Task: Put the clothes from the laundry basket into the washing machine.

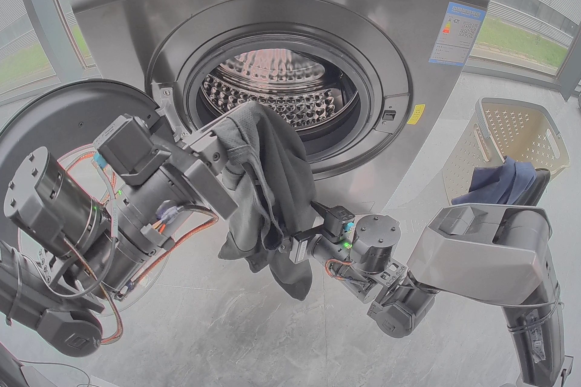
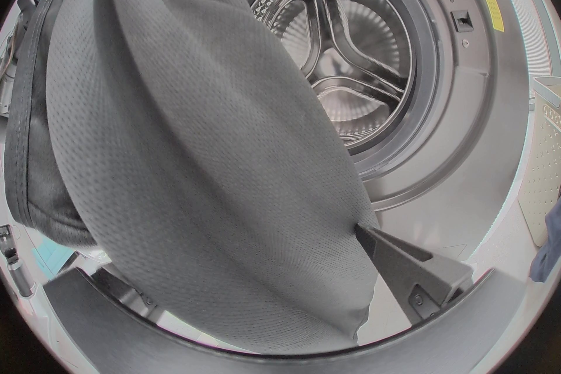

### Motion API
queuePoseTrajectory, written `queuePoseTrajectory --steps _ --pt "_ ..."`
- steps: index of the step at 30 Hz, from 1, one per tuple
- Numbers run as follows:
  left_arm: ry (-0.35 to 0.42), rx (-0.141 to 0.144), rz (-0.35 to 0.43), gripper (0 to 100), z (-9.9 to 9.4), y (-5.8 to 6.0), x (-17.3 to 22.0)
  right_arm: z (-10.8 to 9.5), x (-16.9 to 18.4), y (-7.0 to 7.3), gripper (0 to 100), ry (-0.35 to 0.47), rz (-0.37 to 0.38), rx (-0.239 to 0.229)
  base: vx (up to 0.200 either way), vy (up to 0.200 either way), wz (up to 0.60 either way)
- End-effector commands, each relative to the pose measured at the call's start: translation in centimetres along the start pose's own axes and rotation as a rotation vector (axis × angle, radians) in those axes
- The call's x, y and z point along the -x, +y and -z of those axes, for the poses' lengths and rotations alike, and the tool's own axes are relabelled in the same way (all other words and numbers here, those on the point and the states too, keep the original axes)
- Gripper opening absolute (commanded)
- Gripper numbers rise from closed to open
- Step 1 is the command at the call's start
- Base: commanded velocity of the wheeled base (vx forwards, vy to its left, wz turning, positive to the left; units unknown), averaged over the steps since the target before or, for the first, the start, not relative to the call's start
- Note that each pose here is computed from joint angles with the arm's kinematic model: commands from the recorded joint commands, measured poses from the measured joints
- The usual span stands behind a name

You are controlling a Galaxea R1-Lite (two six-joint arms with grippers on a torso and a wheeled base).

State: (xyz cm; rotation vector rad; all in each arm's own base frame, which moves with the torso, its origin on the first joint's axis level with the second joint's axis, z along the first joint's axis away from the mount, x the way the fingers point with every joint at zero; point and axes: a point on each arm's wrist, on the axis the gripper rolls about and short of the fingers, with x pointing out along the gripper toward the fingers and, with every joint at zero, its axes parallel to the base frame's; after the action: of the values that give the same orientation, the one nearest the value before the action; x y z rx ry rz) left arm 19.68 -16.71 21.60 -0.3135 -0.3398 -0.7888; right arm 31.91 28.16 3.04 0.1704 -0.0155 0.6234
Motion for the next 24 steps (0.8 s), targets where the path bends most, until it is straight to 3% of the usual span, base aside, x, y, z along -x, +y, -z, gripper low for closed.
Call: queuePoseTrajectory --steps 1,5,6,16,20,24 --pt "-0.003 0.0 0.001 0 -0.1 0.0 0.0 0.8 -0.4 -0.1 100 0.004 0.002 0.001 0.0 0.0 0.0" --pt "-0.005 0.002 0.001 0 -0.1 0.0 0.0 0.5 -0.7 -0.1 100 -0.011 0.005 -0.002 0.0 0.0 0.0" --pt "-0.005 0.001 0.0 0 -0.1 0.0 0.0 0.5 -0.7 -0.1 0 -0.012 0.006 -0.002 0.0 0.0 0.0" --pt "0.014 -0.002 -0.018 0 0.3 0.5 0.1 -0.1 -0.6 -0.6 0 -0.023 0.022 -0.008 0.0 0.0 0.0" --pt "0.014 -0.026 -0.071 0 0.2 1.9 0.3 -2.6 -0.1 -1.4 0 -0.064 0.042 -0.01 0.0 0.0 0.0" --pt "0.032 -0.032 -0.096 0 0.6 2.6 0.4 -4.7 0.6 -1.6 0 -0.098 0.05 -0.012 0.0 0.0 0.0"
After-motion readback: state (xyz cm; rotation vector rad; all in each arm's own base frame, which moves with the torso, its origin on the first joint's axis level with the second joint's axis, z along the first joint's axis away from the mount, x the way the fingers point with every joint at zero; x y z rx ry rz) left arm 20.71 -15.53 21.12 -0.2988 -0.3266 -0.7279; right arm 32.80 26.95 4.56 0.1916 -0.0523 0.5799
